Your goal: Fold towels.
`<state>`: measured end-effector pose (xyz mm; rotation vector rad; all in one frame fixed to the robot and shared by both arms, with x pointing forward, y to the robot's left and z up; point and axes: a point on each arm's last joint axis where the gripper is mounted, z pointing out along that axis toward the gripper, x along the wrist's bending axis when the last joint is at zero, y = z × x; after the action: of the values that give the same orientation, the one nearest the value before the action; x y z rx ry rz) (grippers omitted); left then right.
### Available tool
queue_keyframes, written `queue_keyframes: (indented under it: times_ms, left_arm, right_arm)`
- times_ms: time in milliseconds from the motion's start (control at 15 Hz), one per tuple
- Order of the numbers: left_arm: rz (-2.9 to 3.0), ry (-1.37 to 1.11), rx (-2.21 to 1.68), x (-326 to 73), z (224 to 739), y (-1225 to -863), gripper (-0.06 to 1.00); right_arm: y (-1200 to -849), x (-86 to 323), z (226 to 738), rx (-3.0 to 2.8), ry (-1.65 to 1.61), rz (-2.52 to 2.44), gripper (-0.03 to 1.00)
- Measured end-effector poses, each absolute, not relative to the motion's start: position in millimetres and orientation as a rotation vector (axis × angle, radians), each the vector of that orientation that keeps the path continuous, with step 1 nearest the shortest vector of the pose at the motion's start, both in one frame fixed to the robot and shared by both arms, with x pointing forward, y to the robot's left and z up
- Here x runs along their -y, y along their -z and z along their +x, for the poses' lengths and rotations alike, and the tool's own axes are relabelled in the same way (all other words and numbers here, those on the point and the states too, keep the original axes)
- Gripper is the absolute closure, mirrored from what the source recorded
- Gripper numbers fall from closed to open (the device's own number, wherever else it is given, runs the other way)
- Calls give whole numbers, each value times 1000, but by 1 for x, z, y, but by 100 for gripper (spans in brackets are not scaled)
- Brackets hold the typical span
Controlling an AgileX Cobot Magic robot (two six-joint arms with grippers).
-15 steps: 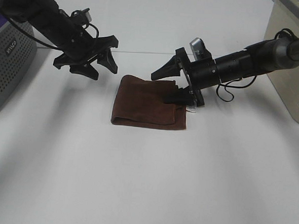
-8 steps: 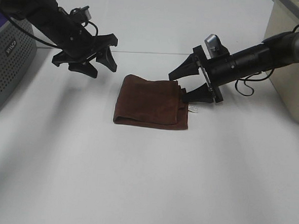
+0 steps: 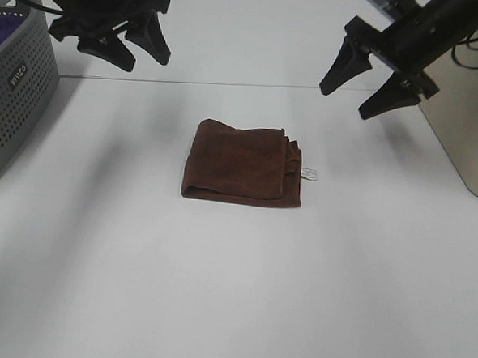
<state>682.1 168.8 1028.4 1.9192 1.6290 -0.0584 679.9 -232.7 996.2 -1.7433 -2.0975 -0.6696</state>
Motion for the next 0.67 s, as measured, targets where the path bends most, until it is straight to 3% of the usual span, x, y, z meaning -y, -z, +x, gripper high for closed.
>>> queue_keyframes:
  times_ms: [333,467,667]
  left_arm:
    - [2081,-117,-1697,-197,629,-1107,37]
    - [2047,-279,-1724,-212,604,-1141,37]
    - [2024,-349,-1729,-228,548,-1164,37]
  right_arm:
    - [-1087,241,636,2198,774,-1864,20]
    - [-1108,247,605,2242,761,-1904,20]
    - [-1122,258,555,2300,660,-2005,20]
